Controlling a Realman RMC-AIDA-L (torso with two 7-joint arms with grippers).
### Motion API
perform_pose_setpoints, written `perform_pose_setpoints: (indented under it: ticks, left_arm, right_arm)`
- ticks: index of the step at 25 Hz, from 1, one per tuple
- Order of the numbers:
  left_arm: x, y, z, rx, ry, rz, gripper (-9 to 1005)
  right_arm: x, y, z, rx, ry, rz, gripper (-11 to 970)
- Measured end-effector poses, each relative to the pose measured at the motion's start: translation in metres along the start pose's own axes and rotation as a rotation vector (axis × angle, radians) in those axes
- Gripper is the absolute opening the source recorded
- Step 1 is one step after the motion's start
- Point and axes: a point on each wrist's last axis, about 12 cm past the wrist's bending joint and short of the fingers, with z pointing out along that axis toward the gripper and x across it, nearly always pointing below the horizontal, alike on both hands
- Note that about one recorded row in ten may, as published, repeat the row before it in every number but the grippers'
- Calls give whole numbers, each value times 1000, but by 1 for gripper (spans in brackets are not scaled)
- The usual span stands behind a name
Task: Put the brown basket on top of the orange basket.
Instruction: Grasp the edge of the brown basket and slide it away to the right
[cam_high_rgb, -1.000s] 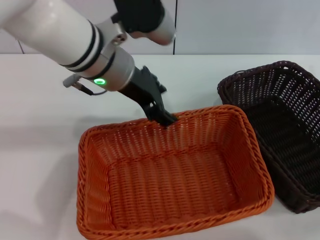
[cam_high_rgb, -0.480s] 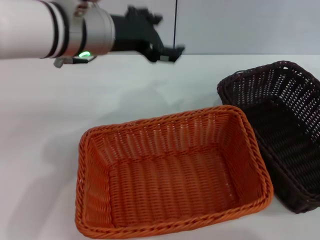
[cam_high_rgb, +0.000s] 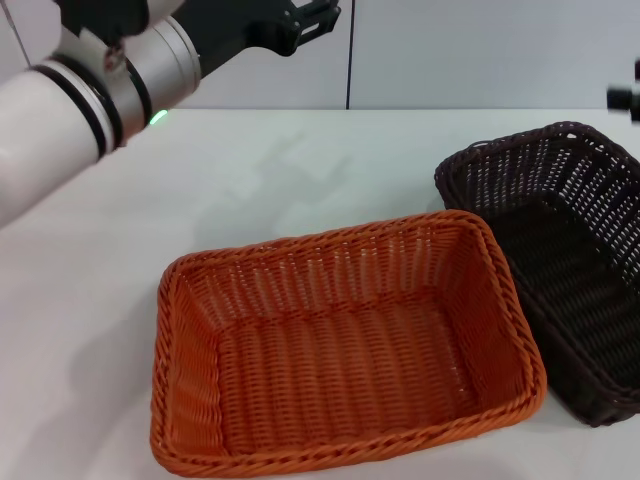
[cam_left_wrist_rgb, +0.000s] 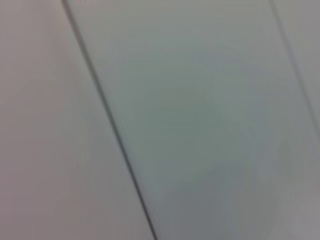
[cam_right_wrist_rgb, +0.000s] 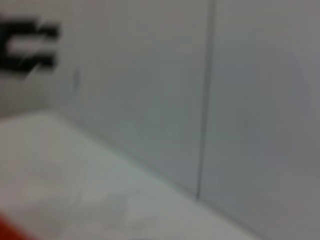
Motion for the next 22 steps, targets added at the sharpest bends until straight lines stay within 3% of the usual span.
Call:
perform_pose_setpoints:
  ticks: [5,12,19,20,21,22]
  left_arm:
    - [5,-4,7,-52,-2,-65,827]
    - [5,0,23,-81,-3,-161,827]
    - [5,0,23,-81,-3,-161,827]
    - [0,27,35,-55,-31,-318,827]
    - [5,69,34,85,-117,-513,827]
    - [10,79,29,148,-185,-572,827]
  right_arm:
    - [1,5,-12,-36,108,-67,587]
    - [26,6,-28,9,123,-89,588]
    - [41,8,-34,29,136,-93,588]
    - [43,8,-33,30,137,-92,588]
    - [46,9,-33,31,137,-90,588]
    - [50,12,-32,29,138,-91,588]
